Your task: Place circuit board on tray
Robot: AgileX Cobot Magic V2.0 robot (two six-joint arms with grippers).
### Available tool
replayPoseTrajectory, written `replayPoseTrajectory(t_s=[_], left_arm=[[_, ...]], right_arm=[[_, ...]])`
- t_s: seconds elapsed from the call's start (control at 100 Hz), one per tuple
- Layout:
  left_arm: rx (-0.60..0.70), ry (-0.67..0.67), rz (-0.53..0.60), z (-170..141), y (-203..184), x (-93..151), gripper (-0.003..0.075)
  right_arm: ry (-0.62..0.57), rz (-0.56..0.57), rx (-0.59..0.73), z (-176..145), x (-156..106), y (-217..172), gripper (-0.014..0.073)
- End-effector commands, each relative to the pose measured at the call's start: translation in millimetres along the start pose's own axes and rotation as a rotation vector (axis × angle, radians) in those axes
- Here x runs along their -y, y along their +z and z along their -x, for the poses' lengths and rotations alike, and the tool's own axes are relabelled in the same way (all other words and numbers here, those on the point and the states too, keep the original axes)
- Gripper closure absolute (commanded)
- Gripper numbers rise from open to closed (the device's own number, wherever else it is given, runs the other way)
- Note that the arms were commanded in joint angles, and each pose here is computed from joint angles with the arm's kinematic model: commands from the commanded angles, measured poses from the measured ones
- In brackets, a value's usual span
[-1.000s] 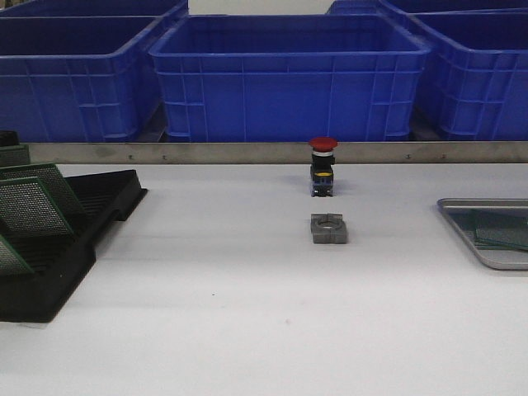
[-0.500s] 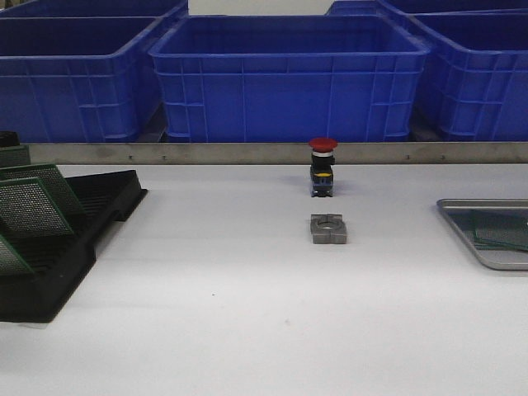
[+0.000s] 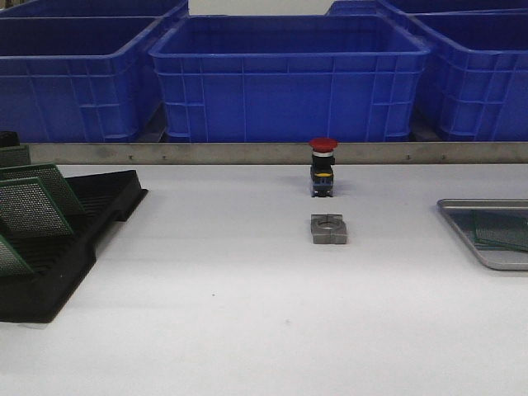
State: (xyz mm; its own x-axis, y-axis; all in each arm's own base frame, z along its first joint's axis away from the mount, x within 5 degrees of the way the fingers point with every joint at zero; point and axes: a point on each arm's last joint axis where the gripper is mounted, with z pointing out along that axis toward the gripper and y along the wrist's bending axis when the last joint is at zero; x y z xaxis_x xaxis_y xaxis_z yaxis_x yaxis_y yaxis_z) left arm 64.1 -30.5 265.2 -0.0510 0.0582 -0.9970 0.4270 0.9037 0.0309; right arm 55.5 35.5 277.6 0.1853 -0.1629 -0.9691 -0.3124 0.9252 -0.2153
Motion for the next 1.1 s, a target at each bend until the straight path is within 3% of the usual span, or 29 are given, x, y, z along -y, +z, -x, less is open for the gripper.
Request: replayPoseTrajectory(t_s=[0.0,0.67,1.09], left_arm=[[0.103,-0.02,0.01,15.6,-1.2,-1.2,0.0741],[0.089,-0.02,0.018,9.1,0.4,-1.6,0.0741],[0.038,-0.001,0.33,-35.0,-2.1,-21.8,0.0741]], right_arm=[[0.021,-0.002,0.032,9.0,1.5,0.6,0.0656],[0.021,-0.002,0.032,9.0,1.5,0.6,0.0656],[0.021,-0.002,0.032,9.0,1.5,0.6,0.0656]])
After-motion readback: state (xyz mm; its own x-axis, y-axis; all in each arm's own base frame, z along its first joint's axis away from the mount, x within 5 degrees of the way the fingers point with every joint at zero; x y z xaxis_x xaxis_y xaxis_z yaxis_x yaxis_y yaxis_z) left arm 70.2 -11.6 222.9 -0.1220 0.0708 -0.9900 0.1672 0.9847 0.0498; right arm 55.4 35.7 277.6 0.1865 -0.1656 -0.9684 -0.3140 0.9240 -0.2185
